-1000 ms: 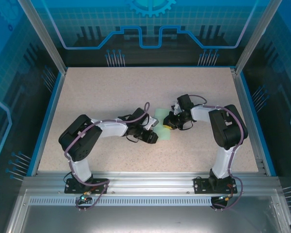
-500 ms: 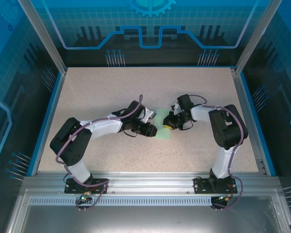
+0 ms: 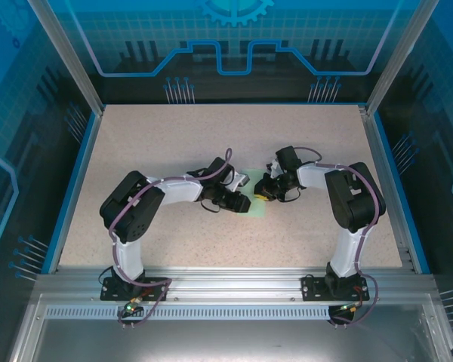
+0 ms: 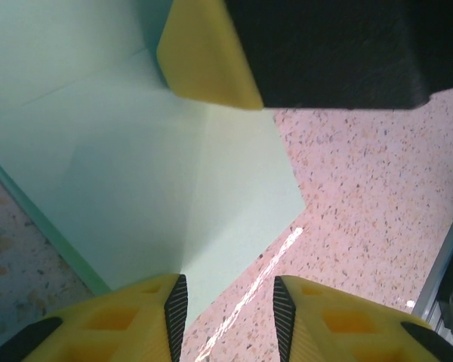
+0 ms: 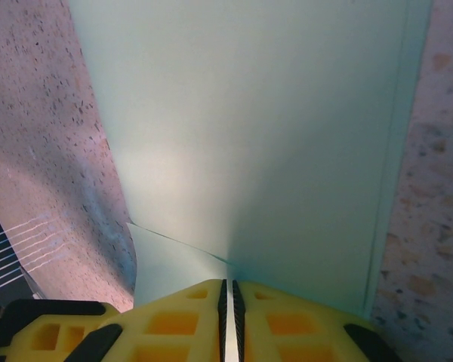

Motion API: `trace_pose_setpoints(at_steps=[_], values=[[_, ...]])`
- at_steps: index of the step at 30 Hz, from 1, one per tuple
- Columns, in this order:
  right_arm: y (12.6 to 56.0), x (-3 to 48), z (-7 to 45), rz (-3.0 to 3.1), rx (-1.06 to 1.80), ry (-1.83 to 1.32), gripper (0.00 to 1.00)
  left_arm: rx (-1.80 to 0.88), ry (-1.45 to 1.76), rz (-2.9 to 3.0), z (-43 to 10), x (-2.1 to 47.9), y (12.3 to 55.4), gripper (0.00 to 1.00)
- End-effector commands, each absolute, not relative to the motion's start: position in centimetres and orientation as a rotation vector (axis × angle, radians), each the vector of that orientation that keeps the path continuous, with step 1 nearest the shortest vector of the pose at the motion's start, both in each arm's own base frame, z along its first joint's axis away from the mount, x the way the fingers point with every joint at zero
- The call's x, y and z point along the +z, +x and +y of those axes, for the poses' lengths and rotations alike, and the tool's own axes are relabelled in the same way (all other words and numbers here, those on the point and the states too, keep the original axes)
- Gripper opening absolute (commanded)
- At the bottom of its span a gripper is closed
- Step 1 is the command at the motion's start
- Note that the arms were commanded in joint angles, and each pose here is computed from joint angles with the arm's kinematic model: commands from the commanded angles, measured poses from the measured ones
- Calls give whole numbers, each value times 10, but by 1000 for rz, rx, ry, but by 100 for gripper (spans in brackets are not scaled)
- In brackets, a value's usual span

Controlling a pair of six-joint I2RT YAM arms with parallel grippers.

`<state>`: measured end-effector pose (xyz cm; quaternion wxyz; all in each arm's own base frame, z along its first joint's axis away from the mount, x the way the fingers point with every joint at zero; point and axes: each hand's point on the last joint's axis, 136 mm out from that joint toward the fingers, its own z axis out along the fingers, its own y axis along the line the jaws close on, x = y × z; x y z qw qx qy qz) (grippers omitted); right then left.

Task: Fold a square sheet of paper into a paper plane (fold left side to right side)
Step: Fold the triangle a second time at the center of the table.

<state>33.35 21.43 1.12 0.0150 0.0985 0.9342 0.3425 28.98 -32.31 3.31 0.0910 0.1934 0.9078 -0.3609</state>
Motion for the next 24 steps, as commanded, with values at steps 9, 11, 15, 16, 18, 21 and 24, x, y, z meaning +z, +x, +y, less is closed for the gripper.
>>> trace_pose_setpoints(at_steps=[9, 11, 15, 16, 18, 21, 24], values=[[331, 35, 210, 2893, 1066, 212, 11, -980, 558, 2842, -304, -10, 267, 36], [326, 41, 213, 2890, 1092, 190, 8, -960, 565, 2850, -304, -11, 266, 35], [313, 49, 224, 2893, 1139, 120, 1, -909, 581, 2859, -302, -14, 266, 32], [309, 48, 227, 2903, 1143, 106, 1, -893, 585, 2863, -301, -14, 267, 32], [303, 46, 233, 2919, 1146, 78, 1, -860, 598, 2871, -299, -16, 266, 32], [299, 40, 242, 2942, 1160, 63, 2, -820, 609, 2877, -297, -18, 265, 31], [299, 33, 249, 2961, 1166, 59, 2, -776, 620, 2886, -295, -21, 264, 31]])
